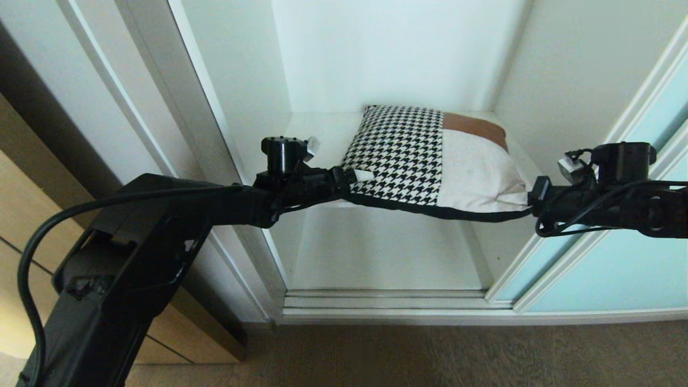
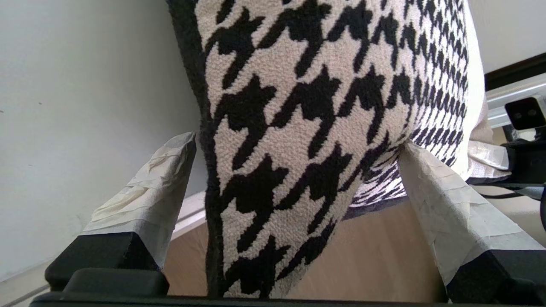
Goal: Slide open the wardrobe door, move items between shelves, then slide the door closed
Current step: Place the pillow on the lower shelf
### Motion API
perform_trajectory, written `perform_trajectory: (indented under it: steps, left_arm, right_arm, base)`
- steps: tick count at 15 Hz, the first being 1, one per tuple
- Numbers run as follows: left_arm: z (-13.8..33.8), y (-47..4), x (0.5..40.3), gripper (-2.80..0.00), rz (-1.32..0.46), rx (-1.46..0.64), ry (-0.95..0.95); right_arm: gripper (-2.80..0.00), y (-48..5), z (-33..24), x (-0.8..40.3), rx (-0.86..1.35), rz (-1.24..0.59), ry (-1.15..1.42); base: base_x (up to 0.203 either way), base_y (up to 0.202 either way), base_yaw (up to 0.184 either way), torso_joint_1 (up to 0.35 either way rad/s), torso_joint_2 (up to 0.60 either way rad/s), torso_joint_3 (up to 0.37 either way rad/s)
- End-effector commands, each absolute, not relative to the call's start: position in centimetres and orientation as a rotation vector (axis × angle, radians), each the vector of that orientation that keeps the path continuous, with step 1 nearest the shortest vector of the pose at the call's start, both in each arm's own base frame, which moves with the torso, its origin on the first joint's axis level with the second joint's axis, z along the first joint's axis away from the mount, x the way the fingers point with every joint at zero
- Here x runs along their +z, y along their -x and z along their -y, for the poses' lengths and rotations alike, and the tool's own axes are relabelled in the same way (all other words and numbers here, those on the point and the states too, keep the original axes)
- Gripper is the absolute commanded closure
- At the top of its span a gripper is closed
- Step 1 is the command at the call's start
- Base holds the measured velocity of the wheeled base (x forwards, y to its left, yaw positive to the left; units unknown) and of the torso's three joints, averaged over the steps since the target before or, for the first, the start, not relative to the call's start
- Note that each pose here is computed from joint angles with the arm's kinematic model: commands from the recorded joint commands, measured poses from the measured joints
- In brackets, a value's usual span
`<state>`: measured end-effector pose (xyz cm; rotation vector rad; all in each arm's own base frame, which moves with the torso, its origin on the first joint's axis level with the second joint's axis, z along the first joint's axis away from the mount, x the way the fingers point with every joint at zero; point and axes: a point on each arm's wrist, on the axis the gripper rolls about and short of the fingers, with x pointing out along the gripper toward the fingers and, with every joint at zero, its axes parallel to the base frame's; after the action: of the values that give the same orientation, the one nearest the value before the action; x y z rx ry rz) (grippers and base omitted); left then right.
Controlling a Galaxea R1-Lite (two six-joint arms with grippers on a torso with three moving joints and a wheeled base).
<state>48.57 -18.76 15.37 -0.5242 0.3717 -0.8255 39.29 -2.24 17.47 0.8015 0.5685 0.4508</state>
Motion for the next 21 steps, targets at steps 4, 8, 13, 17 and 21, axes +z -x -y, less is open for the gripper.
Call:
perform_trajectory:
  steps: [4,8,13,17,21]
  left_arm:
    - [18.7,-48.7,15.2,0.0,-0.367,-0.826,0.53]
    - [18.7,-48.6,15.7,0.0,-0.356,-0.822,0.529]
    - [18.1,-46.8,17.2,0.0,-0.369,-0.811,0.517]
    - [17.1,-42.3,20.4,0.0,-0.388,-0.819,0.51]
    - [16.4,-35.9,22.7,0.0,-0.431,-0.844,0.505]
  right_arm:
    - [0.0,-39.5,2.2,16.8,0.452,-0.583,-0.811]
    - [0.0,-39.5,2.0,16.9,0.464,-0.584,-0.809]
    - [0.0,-38.7,1.9,17.8,0.471,-0.568,-0.802]
    - [0.0,-36.6,1.4,19.5,0.498,-0.547,-0.791]
    - [0.0,-33.1,0.3,21.4,0.534,-0.53,-0.777]
  base:
    - [0.0,0.0,0.0,0.0,0.0,0.0]
    - [0.0,0.0,0.0,0.0,0.0,0.0]
    - [0.0,0.0,0.0,0.0,0.0,0.0]
    - [0.0,0.0,0.0,0.0,0.0,0.0]
    - [0.0,0.0,0.0,0.0,0.0,0.0]
